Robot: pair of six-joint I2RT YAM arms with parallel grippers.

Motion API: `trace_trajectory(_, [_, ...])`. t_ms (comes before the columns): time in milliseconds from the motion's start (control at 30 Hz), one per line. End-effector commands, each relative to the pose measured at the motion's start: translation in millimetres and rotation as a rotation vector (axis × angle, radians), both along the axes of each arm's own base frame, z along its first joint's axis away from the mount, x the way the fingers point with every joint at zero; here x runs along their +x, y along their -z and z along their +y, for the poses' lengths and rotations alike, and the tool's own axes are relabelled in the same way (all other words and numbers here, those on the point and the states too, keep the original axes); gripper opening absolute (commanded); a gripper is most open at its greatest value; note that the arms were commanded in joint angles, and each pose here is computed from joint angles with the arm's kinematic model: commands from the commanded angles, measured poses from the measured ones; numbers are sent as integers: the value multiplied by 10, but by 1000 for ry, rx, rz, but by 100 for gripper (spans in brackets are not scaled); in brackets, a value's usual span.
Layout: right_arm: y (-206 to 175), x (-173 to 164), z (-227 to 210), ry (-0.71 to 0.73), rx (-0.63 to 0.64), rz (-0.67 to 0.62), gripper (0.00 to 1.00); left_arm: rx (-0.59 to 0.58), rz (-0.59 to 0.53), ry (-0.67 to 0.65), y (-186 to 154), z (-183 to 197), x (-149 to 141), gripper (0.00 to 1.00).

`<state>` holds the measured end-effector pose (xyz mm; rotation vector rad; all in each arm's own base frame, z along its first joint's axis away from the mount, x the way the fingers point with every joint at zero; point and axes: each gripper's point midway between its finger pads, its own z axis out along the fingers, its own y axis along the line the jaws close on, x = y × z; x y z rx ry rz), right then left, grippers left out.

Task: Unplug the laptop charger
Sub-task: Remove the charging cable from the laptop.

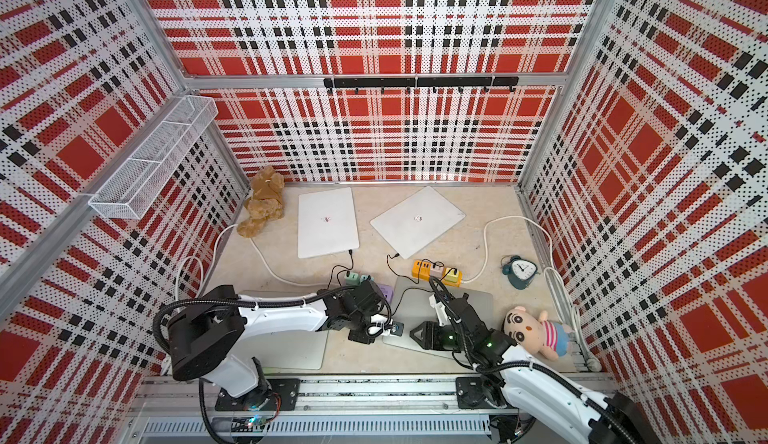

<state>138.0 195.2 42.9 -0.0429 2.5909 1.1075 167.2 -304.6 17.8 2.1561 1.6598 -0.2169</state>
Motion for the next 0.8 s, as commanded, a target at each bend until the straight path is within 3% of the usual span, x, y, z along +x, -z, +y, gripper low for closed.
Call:
trace_trajectory(0, [257, -117, -182, 24, -106, 64, 50, 18, -82, -29, -83, 62, 176, 0])
trace_trajectory(433, [171, -87, -197, 28, -117, 41, 51, -62, -57, -20, -238, -56, 110, 0])
trace_trajectory(567, [36, -39, -215, 49, -109, 6, 50, -78, -68, -16, -304, -99, 83, 7])
trace_trajectory(767, [-219, 16, -287, 90, -114, -46, 51, -122, -73, -12, -421, -184, 37, 27])
